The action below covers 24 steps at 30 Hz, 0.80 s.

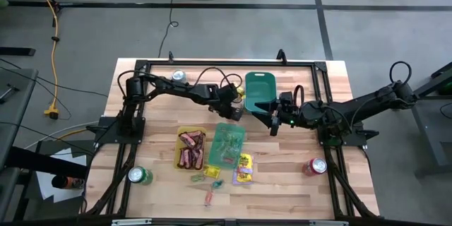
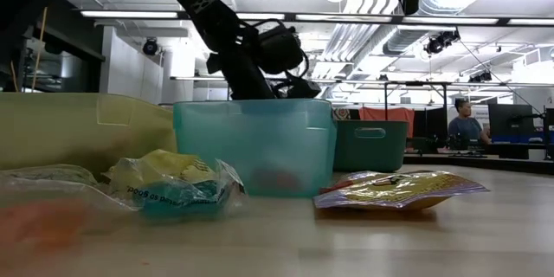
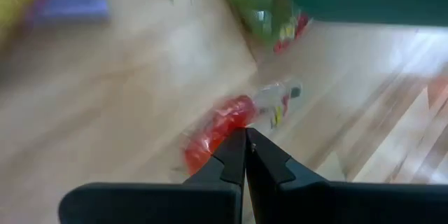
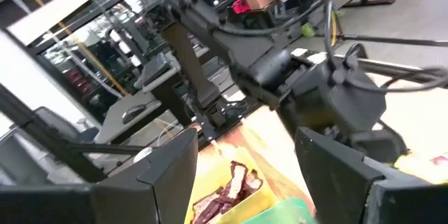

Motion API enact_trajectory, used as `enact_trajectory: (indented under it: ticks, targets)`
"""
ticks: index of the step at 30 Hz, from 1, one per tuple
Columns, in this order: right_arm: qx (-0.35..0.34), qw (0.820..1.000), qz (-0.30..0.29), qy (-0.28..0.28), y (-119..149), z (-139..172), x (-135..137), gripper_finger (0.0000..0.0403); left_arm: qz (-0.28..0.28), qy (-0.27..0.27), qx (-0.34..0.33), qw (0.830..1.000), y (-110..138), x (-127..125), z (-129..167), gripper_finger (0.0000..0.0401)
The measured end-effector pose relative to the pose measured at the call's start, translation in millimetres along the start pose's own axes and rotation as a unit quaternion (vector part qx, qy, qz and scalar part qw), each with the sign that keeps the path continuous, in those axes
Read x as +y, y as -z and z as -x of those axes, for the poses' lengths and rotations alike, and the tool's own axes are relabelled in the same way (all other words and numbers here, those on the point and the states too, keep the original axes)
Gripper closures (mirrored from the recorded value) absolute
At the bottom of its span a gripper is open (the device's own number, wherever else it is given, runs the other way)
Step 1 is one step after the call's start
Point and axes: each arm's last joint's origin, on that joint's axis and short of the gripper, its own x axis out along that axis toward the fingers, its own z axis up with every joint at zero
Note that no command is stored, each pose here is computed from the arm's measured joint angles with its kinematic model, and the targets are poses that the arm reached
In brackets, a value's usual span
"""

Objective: Sort candy
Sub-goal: Put the orange gummy into the light blue bin

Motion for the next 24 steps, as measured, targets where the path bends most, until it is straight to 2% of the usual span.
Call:
enact_trajectory:
  ticks: [5, 10, 15, 21, 24]
  targets:
    - [-0.006, 1.0, -0.001, 0.005, -1, 0, 0, 0.0167, 0.005, 0.015, 0.008, 1.0, 3, -2, -12, 0.0401]
    - [-0.007, 1.0, -0.002, 0.004, -1, 0, 0, 0.0167, 0.004, -0.009, -0.032, 0.999, 0, -1, -8, 0.0401]
    - [-0.007, 1.0, -0.006, 0.003, -1, 0, 0, 0.0167, 0.011, -0.049, -0.075, 0.996, -20, 14, 9, 0.0401]
    - [-0.007, 1.0, -0.011, 0.003, -1, 0, 0, 0.0167, 0.011, -0.095, -0.072, 0.993, -36, 37, 36, 0.0401]
    - [-0.007, 1.0, -0.011, 0.003, -1, 0, 0, 0.0167, 0.005, -0.088, -0.086, 0.992, -44, 39, 55, 0.0401]
